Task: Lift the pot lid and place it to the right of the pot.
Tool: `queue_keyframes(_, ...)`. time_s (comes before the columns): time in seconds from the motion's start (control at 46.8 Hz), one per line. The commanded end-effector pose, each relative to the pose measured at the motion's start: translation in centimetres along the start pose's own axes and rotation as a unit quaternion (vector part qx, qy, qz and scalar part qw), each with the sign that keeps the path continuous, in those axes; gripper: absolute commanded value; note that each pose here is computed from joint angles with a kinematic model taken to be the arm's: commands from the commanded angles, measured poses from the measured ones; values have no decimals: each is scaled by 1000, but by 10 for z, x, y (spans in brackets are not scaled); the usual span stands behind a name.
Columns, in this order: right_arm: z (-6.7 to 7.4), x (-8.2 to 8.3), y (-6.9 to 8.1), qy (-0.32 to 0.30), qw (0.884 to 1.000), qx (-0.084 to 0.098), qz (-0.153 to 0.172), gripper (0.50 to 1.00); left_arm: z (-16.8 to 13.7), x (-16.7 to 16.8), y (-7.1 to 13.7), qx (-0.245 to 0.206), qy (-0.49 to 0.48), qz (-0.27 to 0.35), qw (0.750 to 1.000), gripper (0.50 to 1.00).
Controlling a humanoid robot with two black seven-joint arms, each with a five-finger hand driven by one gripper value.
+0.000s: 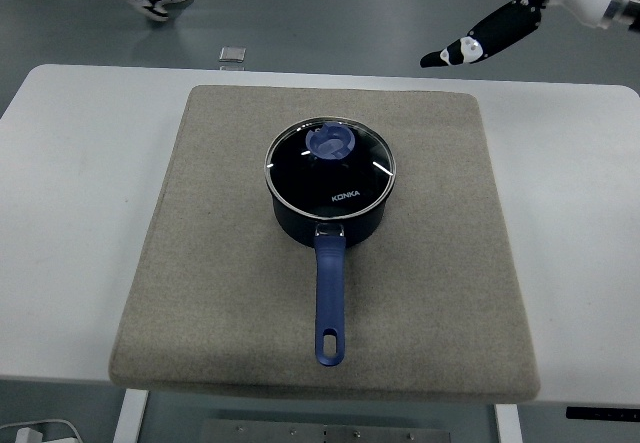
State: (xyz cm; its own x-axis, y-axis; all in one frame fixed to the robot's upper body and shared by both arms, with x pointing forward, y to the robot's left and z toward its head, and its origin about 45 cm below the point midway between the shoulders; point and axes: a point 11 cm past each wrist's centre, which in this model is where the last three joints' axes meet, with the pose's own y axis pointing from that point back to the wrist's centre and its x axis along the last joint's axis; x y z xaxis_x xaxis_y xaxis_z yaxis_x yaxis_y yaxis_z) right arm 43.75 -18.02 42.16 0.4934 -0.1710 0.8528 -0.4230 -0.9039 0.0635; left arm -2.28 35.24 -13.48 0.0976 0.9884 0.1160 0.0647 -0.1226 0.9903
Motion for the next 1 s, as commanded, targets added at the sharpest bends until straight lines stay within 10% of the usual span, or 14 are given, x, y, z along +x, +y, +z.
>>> queue_keyframes(0.0,3,-14,-6,16,1000,-3,-21,907,0,0,0,0,0,0,1000,1000)
queue_keyframes(0.513,2,-52,-28,92,993,3,-78,907,0,0,0,0,0,0,1000,1000)
queue_keyframes(0.983,-15,-62,-55,131,989,43,-48,907,0,0,0,0,0,0,1000,1000)
